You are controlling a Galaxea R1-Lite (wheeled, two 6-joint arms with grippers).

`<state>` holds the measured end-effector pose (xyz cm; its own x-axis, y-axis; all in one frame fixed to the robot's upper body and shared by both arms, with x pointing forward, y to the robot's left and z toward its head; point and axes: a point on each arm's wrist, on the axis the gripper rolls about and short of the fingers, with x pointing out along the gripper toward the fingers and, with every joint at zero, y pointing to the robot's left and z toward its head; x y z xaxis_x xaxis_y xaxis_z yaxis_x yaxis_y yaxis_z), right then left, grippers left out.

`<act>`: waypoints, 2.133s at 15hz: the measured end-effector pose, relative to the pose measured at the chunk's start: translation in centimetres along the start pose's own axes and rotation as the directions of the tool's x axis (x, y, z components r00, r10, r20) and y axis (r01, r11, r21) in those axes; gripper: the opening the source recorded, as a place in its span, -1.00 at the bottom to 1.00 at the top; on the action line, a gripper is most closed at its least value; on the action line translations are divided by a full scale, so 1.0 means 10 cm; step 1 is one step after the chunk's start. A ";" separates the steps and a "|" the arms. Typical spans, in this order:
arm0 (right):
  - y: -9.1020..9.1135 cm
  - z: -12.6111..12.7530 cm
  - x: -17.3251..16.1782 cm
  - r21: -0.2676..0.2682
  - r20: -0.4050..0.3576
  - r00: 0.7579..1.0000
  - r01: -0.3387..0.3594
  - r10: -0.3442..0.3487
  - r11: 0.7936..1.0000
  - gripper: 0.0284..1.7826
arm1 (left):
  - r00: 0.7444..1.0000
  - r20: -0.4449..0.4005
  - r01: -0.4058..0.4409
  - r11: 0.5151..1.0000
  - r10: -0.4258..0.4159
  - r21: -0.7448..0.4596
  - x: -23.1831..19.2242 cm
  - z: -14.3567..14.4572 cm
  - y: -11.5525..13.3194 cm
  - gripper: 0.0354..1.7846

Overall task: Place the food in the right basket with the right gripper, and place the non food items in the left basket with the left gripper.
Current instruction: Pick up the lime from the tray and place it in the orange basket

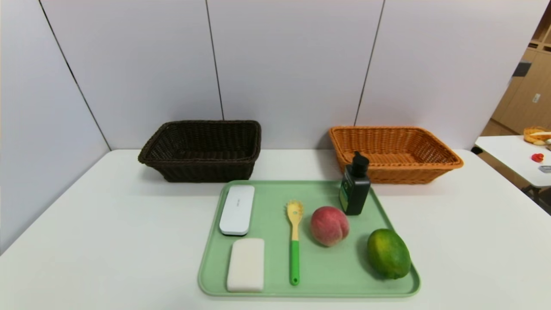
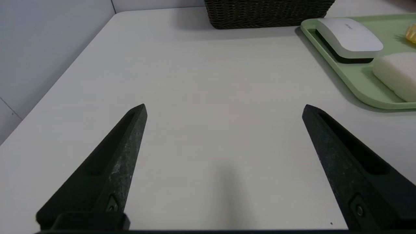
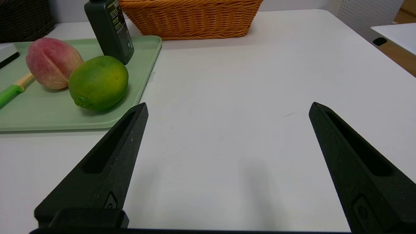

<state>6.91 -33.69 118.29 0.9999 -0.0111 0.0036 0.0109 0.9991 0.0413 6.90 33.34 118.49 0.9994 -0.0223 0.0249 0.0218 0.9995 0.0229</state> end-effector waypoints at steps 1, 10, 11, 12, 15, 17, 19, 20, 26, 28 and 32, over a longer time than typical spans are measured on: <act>0.00 0.00 0.00 0.000 -0.001 1.000 0.000 0.000 1.000 0.92 | 1.000 0.000 0.000 1.000 0.000 0.000 0.00 0.00 0.00 0.89; 0.00 0.01 0.03 -0.005 -0.041 0.999 0.001 -0.001 1.000 0.92 | 1.000 0.000 0.002 1.000 -0.002 0.000 0.00 0.00 0.00 0.89; 0.00 0.01 0.03 -0.006 -0.050 0.999 0.002 -0.002 1.000 0.92 | 1.000 0.000 0.001 1.000 -0.001 0.000 0.00 0.00 0.00 0.89; 0.00 0.04 0.03 -0.014 -0.047 0.999 -0.001 0.000 1.000 0.92 | 1.000 0.000 0.003 1.000 -0.003 0.005 0.00 0.00 0.00 0.89; 0.02 0.36 0.00 -0.036 -0.060 0.998 -0.022 0.020 0.999 0.92 | 1.000 -0.001 -0.004 1.000 0.004 0.007 0.00 0.00 0.00 0.89; 0.04 0.76 0.05 -0.036 -0.112 0.993 -0.046 0.041 0.998 0.92 | 1.000 0.008 0.003 1.000 -0.003 0.006 -0.04 0.11 0.00 0.89; 0.07 1.19 0.24 -0.028 -0.186 0.981 -0.058 0.052 0.998 0.92 | 1.000 -0.008 0.004 1.000 -0.004 -0.015 -0.12 0.41 0.01 0.89; 0.08 1.44 0.41 -0.017 -0.227 0.972 -0.062 0.056 0.998 0.92 | 0.999 -0.035 0.004 0.999 -0.005 -0.036 -0.15 0.60 0.01 0.89; 0.38 2.37 1.73 0.179 -0.576 0.798 -0.088 0.177 0.980 0.92 | 0.939 -0.343 -0.038 0.989 -0.012 -0.140 0.44 1.71 0.04 0.89; 0.65 2.27 2.07 0.245 -0.750 0.626 -0.041 0.216 0.969 0.92 | 0.902 -0.432 -0.050 0.985 -0.026 -0.165 0.91 1.94 0.05 0.89; 1.28 1.82 2.40 0.233 -0.931 0.308 0.077 0.199 0.969 0.92 | 0.822 -0.548 0.016 0.969 -0.153 -0.247 1.77 2.11 -0.15 0.89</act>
<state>30.97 -21.92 137.13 0.3136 0.2335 -0.9204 0.0870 0.9581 0.2727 24.02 30.95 140.03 0.8325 -0.1588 -0.5308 0.0429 0.9737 -0.2240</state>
